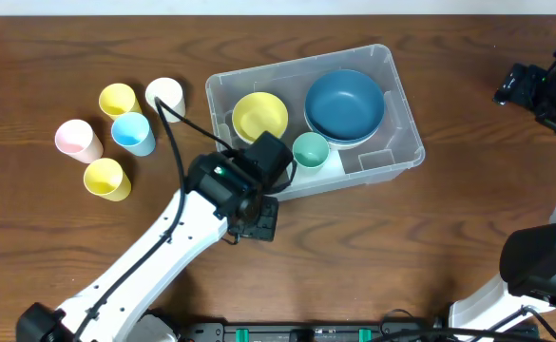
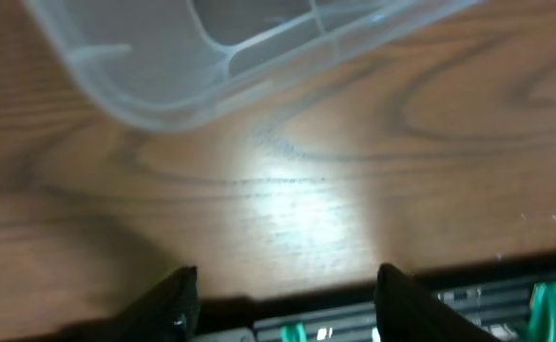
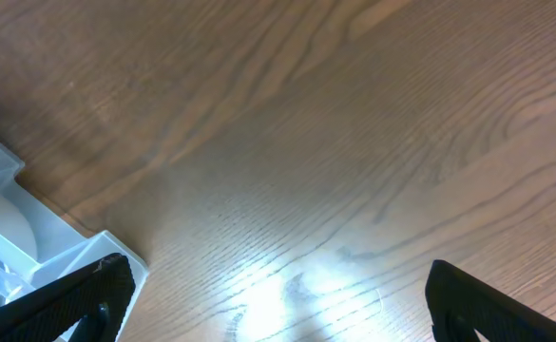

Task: Pack container
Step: 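Withdraw the left gripper from the bin toward the cup cluster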

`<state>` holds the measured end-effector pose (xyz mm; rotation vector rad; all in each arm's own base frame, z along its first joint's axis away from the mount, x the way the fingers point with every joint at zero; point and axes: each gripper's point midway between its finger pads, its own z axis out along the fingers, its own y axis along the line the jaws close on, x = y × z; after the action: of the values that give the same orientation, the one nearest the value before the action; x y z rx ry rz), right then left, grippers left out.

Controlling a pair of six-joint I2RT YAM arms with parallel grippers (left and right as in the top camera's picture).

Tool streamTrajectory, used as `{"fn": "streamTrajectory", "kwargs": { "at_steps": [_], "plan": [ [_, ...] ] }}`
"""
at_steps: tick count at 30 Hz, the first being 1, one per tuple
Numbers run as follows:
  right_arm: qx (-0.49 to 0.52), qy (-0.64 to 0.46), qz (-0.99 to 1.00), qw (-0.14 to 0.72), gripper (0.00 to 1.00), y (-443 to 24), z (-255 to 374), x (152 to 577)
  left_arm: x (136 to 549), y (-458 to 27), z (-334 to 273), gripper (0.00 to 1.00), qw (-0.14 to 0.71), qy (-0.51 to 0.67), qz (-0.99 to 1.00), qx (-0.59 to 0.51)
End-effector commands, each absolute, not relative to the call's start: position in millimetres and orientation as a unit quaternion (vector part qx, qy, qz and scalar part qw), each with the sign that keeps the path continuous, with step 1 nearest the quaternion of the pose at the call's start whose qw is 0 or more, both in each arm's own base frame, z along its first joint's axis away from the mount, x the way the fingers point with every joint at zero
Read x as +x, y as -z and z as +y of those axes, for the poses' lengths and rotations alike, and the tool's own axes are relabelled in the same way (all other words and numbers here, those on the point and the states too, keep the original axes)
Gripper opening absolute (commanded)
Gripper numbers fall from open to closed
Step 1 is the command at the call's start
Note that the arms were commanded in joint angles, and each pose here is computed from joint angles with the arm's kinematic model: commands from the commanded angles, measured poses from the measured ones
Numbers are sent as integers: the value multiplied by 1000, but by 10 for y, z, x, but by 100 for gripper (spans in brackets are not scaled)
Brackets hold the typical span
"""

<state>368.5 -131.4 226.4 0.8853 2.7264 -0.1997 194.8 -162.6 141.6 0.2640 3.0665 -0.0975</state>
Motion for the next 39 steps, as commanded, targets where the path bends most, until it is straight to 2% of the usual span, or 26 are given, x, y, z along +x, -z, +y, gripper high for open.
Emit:
{"fn": "streamTrajectory", "kwargs": {
  "at_steps": [1,11,20,31,39],
  "plan": [
    [314,68,938,132,99,-2253,-1327,3680,1935,-1231,-1615,60,24,27,998,51],
    [314,68,938,132,99,-2253,-1330,3678,2187,-866,-1624,60,75,12,997,25],
    [314,68,938,132,99,-2253,-1330,3678,2389,-635,-1658,60,87,-12,996,22],
    [314,68,938,132,99,-2253,-1330,3679,2590,-671,-1445,60,93,-8,995,-21],
    [314,68,938,132,99,-2253,-1330,3678,2764,-1051,-1522,61,134,17,991,-3]
  ]
}}
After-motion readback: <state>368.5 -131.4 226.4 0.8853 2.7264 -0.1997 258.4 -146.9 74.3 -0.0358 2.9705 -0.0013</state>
